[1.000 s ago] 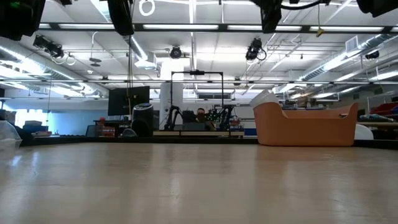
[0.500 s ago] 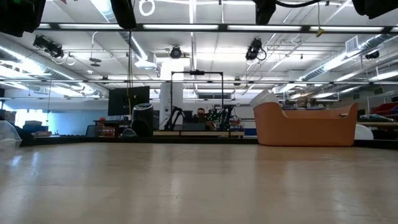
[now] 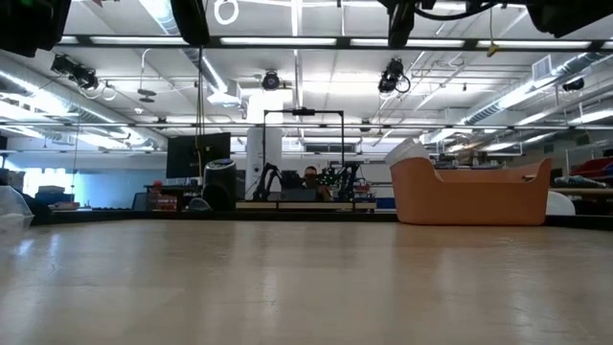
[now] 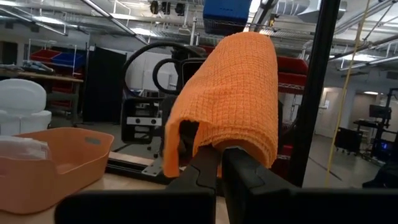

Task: Roll bandage
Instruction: Roll the orange bandage

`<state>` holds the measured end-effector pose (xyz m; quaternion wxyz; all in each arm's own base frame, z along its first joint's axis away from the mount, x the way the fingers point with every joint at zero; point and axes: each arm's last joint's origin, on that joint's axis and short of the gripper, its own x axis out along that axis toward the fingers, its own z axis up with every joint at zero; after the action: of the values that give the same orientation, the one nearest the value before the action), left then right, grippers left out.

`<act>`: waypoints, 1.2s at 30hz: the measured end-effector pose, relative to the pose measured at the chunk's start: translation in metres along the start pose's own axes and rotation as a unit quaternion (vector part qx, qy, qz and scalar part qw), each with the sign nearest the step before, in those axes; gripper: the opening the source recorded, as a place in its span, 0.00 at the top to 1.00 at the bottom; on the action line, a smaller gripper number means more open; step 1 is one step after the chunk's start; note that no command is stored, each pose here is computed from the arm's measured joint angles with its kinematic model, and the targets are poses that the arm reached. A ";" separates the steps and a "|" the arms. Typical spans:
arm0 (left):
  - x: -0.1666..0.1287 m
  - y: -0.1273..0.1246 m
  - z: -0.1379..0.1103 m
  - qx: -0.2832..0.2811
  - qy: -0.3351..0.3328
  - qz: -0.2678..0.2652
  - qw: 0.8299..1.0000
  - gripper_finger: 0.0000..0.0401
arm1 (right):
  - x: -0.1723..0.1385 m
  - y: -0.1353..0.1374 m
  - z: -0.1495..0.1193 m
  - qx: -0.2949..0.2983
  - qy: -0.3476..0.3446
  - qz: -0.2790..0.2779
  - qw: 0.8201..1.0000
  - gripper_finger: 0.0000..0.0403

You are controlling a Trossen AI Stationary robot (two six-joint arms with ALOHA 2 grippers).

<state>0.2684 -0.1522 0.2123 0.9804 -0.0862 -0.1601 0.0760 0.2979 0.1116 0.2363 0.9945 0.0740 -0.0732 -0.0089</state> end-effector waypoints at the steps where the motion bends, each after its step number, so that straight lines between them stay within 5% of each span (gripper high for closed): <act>1: 0.000 0.000 0.000 0.000 0.000 0.000 1.000 0.97 | 0.000 0.001 0.000 -0.001 0.002 -0.001 1.000 0.97; 36: 0.010 0.007 0.008 0.047 -0.008 0.117 0.992 0.97 | -0.009 0.016 0.015 0.025 0.013 0.021 0.999 1.00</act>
<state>0.2744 -0.1423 0.2212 0.9664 -0.0577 -0.1525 0.1986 0.2866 0.1253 0.2520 0.9932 0.0979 -0.0620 0.0146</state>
